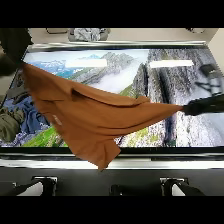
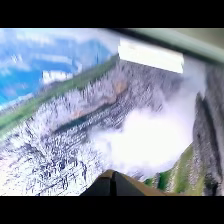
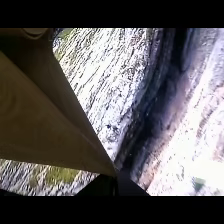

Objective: Fold the shirts.

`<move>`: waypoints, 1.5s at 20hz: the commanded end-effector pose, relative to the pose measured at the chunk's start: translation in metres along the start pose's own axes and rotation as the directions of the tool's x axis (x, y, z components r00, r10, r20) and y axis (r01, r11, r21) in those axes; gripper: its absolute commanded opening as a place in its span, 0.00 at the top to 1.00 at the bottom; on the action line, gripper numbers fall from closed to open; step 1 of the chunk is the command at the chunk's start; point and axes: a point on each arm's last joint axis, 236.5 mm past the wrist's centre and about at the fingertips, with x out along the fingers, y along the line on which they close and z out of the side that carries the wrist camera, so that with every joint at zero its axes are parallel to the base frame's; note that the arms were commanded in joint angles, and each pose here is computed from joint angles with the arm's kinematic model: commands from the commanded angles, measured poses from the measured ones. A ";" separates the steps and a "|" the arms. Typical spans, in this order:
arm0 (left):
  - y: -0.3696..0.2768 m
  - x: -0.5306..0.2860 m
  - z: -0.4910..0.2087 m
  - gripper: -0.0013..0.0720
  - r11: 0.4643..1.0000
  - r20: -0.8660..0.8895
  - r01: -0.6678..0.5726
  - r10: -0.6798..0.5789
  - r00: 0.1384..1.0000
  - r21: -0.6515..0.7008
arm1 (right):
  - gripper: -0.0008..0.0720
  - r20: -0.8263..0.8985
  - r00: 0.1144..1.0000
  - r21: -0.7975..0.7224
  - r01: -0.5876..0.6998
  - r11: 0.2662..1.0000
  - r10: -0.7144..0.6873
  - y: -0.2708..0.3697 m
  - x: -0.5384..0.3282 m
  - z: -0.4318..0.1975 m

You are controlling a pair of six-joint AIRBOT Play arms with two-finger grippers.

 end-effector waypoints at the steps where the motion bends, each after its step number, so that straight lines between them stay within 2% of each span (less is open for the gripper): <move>1: 0.039 0.132 -0.057 0.94 0.998 -0.140 0.000 -0.009 0.990 -0.067 | 0.94 0.057 0.998 0.143 -0.041 0.989 0.033 -0.018 0.104 0.011; 4: 0.049 0.190 -0.094 0.94 0.970 -0.219 0.055 -0.108 0.970 -0.238 | 0.94 0.088 0.996 0.221 -0.052 0.974 0.034 -0.029 0.146 0.018; 6: 0.049 0.204 -0.121 0.94 0.951 -0.285 0.067 -0.158 0.945 -0.303 | 0.94 0.064 0.995 0.261 -0.085 0.962 0.071 -0.025 0.165 0.011; 7: 0.048 0.203 -0.134 0.86 0.948 -0.329 0.072 -0.178 0.928 -0.310 | 0.94 0.052 0.995 0.271 -0.098 0.957 0.087 -0.022 0.170 0.007; 8: 0.046 0.198 -0.140 0.61 0.945 -0.357 0.079 -0.197 0.913 -0.319 | 0.94 0.049 0.995 0.273 -0.102 0.957 0.092 -0.021 0.171 0.007; 9: 0.044 0.188 -0.141 0.22 0.937 -0.384 0.085 -0.220 0.897 -0.339 | 0.94 0.045 0.994 0.261 -0.107 0.959 0.099 -0.019 0.169 0.006; 10: 0.041 0.173 -0.138 0.17 0.932 -0.416 0.102 -0.251 0.874 -0.348 | 0.94 0.035 0.993 0.242 -0.117 0.963 0.112 -0.015 0.165 0.004; 12: 0.044 0.129 -0.128 0.17 0.922 -0.487 0.111 -0.294 0.822 -0.370 | 0.94 0.004 0.991 0.156 -0.134 0.979 0.135 -0.007 0.152 -0.002; 13: 0.058 0.103 -0.128 0.35 0.935 -0.540 0.061 -0.253 0.803 -0.348 | 0.93 -0.027 0.990 0.114 -0.133 0.985 0.137 -0.005 0.145 -0.009; 14: 0.082 0.077 -0.135 0.46 0.957 -0.600 -0.032 -0.154 0.785 -0.288 | 0.93 -0.066 0.989 0.085 -0.127 0.988 0.133 -0.004 0.139 -0.018; 16: 0.130 0.022 -0.163 0.44 0.955 -0.716 -0.262 0.088 0.693 -0.137 | 0.93 -0.159 0.978 0.043 -0.130 0.991 0.135 -0.002 0.129 -0.040; 17: 0.137 -0.001 -0.183 0.28 0.942 -0.748 -0.320 0.141 0.649 -0.100 | 0.93 -0.215 0.966 0.031 -0.139 0.990 0.142 0.000 0.125 -0.053; 18: 0.134 -0.015 -0.207 0.15 0.935 -0.772 -0.337 0.134 0.621 -0.109 | 0.93 -0.257 0.954 0.027 -0.152 0.988 0.154 0.003 0.122 -0.063; 19: 0.126 -0.024 -0.238 0.14 0.929 -0.789 -0.342 0.107 0.605 -0.137 | 0.93 -0.282 0.945 0.029 -0.165 0.986 0.167 0.006 0.120 -0.069; 23: 0.068 -0.027 -0.347 0.17 0.915 -0.755 -0.224 -0.118 0.645 -0.335 | 0.93 -0.336 0.919 0.054 -0.201 0.978 0.208 0.015 0.114 -0.081; 26: 0.042 -0.023 -0.392 0.17 0.864 -0.718 -0.186 -0.249 0.650 -0.468 | 0.93 -0.363 0.903 0.063 -0.223 0.973 0.230 0.021 0.110 -0.088; 28: 0.034 -0.018 -0.407 0.17 0.848 -0.704 -0.179 -0.275 0.655 -0.499 | 0.93 -0.369 0.899 0.065 -0.228 0.972 0.235 0.022 0.109 -0.089; 30: 0.031 -0.009 -0.414 0.17 0.862 -0.701 -0.174 -0.253 0.666 -0.476 | 0.93 -0.371 0.898 0.065 -0.229 0.971 0.236 0.022 0.109 -0.090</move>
